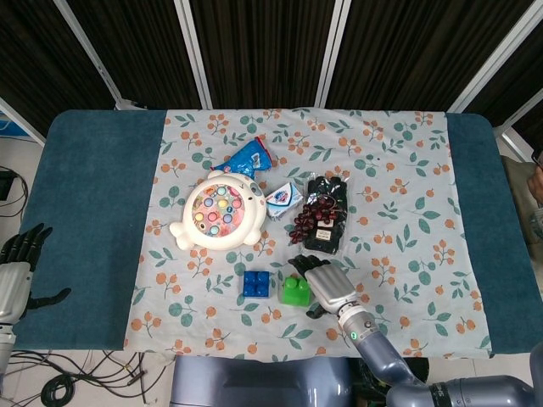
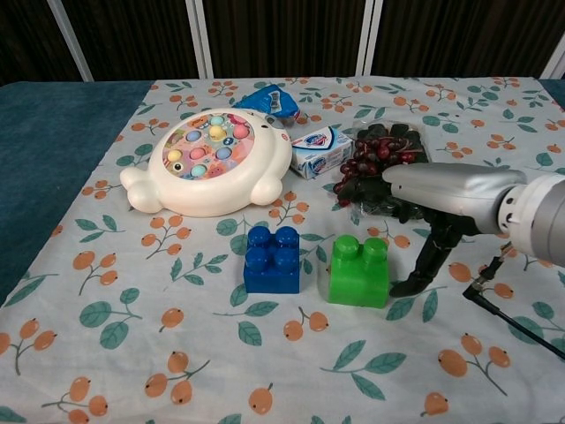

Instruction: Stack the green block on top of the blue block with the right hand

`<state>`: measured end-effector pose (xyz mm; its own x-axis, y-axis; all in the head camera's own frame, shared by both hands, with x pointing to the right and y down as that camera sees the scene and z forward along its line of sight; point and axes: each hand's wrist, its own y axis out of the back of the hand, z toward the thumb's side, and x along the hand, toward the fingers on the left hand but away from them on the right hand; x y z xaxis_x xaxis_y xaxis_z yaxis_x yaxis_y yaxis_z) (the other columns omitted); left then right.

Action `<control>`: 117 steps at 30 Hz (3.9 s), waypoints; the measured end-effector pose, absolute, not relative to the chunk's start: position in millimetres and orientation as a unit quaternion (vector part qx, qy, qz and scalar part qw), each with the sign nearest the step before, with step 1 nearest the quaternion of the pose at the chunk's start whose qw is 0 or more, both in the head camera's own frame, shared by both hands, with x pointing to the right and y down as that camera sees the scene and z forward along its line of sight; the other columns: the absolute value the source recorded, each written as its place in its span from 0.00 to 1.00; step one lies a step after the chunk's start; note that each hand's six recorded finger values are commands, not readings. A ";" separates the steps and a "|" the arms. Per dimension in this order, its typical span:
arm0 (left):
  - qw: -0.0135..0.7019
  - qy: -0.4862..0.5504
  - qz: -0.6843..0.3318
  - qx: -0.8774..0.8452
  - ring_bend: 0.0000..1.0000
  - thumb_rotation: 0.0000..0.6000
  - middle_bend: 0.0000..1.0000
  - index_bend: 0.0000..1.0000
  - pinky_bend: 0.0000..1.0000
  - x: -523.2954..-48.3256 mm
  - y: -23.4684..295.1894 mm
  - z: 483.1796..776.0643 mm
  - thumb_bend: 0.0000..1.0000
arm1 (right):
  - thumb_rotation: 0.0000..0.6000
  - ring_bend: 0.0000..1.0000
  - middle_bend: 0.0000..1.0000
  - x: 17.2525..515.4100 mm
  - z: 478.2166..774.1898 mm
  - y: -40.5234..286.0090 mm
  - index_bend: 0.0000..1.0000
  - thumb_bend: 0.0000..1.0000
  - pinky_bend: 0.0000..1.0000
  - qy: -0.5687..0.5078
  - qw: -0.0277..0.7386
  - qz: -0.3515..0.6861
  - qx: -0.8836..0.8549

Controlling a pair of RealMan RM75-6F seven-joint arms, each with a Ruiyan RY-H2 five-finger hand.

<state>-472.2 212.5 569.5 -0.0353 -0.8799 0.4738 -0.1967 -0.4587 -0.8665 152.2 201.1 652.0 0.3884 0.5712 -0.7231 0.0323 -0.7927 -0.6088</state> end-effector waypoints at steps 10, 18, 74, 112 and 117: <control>0.292 0.430 -0.577 -0.630 0.00 1.00 0.00 0.00 0.00 -472.7 212.2 569.2 0.00 | 1.00 0.24 0.26 146.5 667.0 205.9 0.29 0.17 0.34 -0.186 0.260 0.528 -0.787; 0.288 0.430 -0.578 -0.631 0.00 1.00 0.00 0.00 0.00 -472.9 212.4 569.9 0.00 | 1.00 0.25 0.27 141.1 671.8 205.8 0.30 0.18 0.36 -0.187 0.254 0.528 -0.788; 0.277 0.436 -0.575 -0.634 0.00 1.00 0.00 0.00 0.00 -473.3 211.7 569.0 0.00 | 1.00 0.44 0.46 80.0 623.9 145.5 0.52 0.49 0.50 -0.225 0.273 0.499 -0.791; 0.261 0.442 -0.574 -0.638 0.00 1.00 0.00 0.00 0.00 -475.0 210.7 569.2 0.00 | 1.00 0.44 0.46 30.7 651.4 145.9 0.52 0.49 0.50 -0.189 0.280 0.515 -0.788; 0.260 0.443 -0.573 -0.638 0.00 1.00 0.00 0.00 0.00 -475.2 210.6 568.9 0.00 | 1.00 0.44 0.46 29.1 653.8 145.3 0.52 0.49 0.50 -0.188 0.281 0.516 -0.787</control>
